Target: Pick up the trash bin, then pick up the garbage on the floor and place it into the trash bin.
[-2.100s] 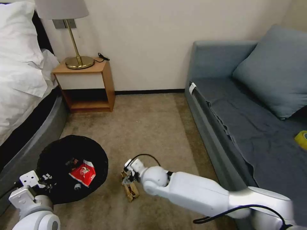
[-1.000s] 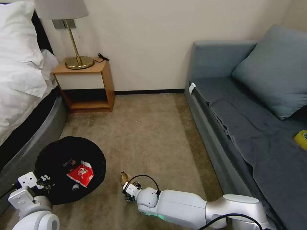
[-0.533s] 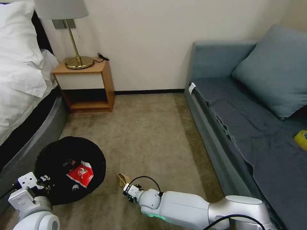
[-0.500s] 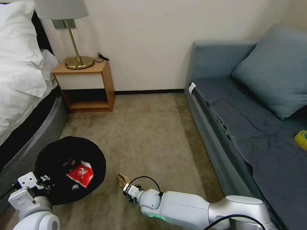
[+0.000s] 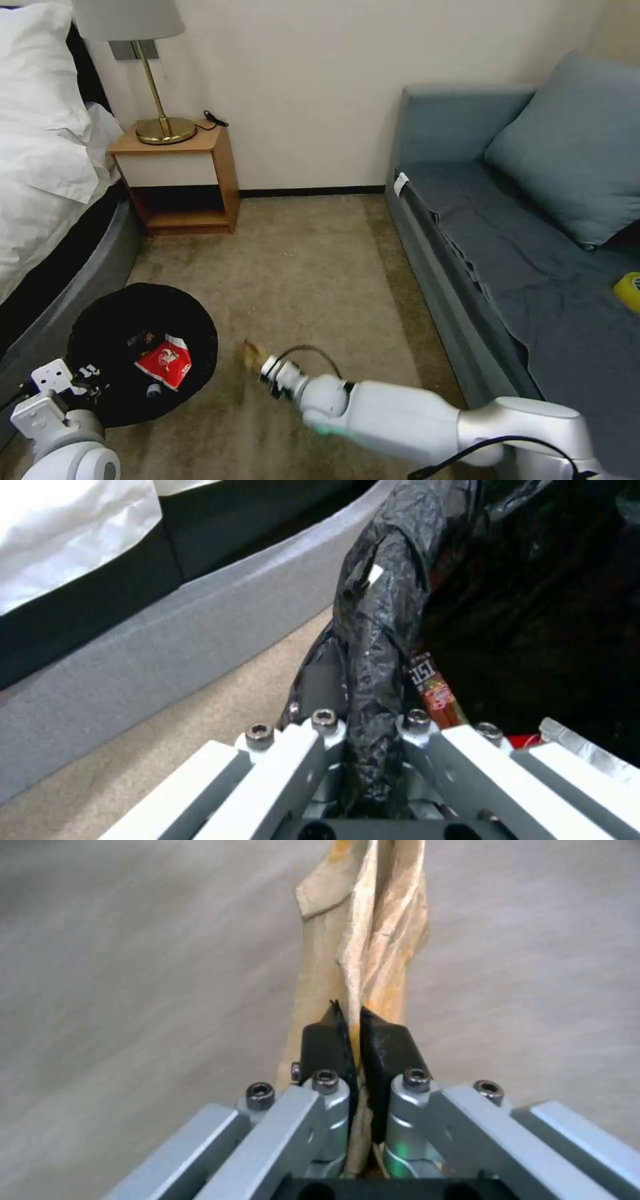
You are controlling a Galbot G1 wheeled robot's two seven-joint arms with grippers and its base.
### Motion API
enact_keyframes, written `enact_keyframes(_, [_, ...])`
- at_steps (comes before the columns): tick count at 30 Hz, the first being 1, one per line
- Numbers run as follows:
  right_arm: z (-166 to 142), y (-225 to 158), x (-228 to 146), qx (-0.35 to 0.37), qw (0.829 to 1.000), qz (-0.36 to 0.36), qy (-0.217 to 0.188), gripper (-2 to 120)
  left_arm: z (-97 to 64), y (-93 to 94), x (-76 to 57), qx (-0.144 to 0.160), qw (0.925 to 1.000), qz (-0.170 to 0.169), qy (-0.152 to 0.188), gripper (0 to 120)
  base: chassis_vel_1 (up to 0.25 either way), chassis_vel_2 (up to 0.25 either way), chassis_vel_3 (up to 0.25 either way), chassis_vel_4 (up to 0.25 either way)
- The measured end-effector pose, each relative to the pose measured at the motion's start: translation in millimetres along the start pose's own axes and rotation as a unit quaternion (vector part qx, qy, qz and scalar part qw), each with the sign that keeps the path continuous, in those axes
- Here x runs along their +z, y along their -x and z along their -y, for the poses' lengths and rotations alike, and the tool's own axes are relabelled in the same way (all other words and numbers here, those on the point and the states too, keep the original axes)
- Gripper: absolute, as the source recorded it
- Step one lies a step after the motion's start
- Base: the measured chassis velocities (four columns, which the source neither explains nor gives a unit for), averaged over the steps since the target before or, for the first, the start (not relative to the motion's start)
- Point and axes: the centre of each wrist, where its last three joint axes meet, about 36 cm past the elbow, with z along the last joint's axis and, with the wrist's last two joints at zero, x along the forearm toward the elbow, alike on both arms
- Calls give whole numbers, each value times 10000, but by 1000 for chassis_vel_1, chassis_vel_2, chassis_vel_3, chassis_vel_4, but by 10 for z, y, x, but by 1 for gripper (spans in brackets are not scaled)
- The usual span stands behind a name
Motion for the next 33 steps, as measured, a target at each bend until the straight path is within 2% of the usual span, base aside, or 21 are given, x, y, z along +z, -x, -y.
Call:
enact_keyframes(2, [376, -198, -198, 352, 9986, 321, 223, 2, 24, 9, 17, 37, 10000, -27, 3, 2, 0, 0, 0, 0])
enact_keyframes(3, [376, -198, -198, 352, 9986, 321, 223, 2, 24, 9, 17, 37, 10000, -27, 3, 2, 0, 0, 0, 0])
enact_keyframes(6, [557, -507, -605, 503, 9928, 948, 537, 2, 71, 17, 46, 100, 9999, -66, 15, 2, 0, 0, 0, 0])
enact_keyframes(7, [510, -638, -806, 424, 9888, 1196, 785, 2, 97, 16, 59, 132, 9999, -81, 25, 2, 0, 0, 0, 0])
enact_keyframes(8, [510, -638, -806, 424, 9888, 1196, 785, 2, 97, 16, 59, 132, 9999, -81, 25, 2, 0, 0, 0, 0])
enact_keyframes(10, [256, -890, -1204, 50, 9790, 1555, 1318, 2, 151, 4, 76, 208, 9997, -110, 11, 2, 0, 0, 0, 0])
enact_keyframes(12, [-15, -1079, -1483, -357, 9699, 1771, 1629, 2, 195, -8, 90, 278, 9995, -148, -16, 2, 0, 0, 0, 0])
enact_keyframes(13, [-15, -1079, -1483, -357, 9699, 1771, 1629, 2, 195, -8, 90, 278, 9995, -148, -16, 2, 0, 0, 0, 0])
enact_keyframes(15, [-288, -1185, -1630, -698, 9639, 1894, 1734, 2, 223, -16, 104, 304, 9994, -173, -20, 2, 0, 0, 0, 0])
enact_keyframes(17, [-548, -1226, -1693, -940, 9609, 1903, 1776, 2, 239, -24, 115, 305, 9994, -188, -18, 2, 0, 0, 0, 0])
enact_keyframes(19, [-647, -1231, -1699, -1031, 9606, 1876, 1772, 2, 243, -27, 118, 308, 9993, -193, -20, 2, 0, 0, 0, 0])
enact_keyframes(21, [-921, -1217, -1674, -1238, 9615, 1770, 1699, 2, 251, -31, 121, 310, 9993, -202, -28, 2, 0, 0, 0, 0])
enact_keyframes(28, [-1352, -1195, -1483, -1526, 9666, 1474, 1436, 2, 262, -35, 105, 316, 9993, -193, -53, 2, 0, 0, 0, 0])
enact_keyframes(30, [-1566, -1175, -1340, -1620, 9701, 1331, 1220, 2, 265, -34, 101, 315, 9993, -192, -63, 2, 0, 0, 0, 0])
enact_keyframes(32, [-1611, -1159, -1317, -1616, 9711, 1305, 1175, 2, 267, -34, 100, 315, 9993, -193, -68, 2, 0, 0, 0, 0])
enact_keyframes(33, [-1630, -1145, -1310, -1606, 9718, 1291, 1150, 6, 269, -34, 100, 315, 9993, -194, -70, 2, 0, 0, 0, 0])
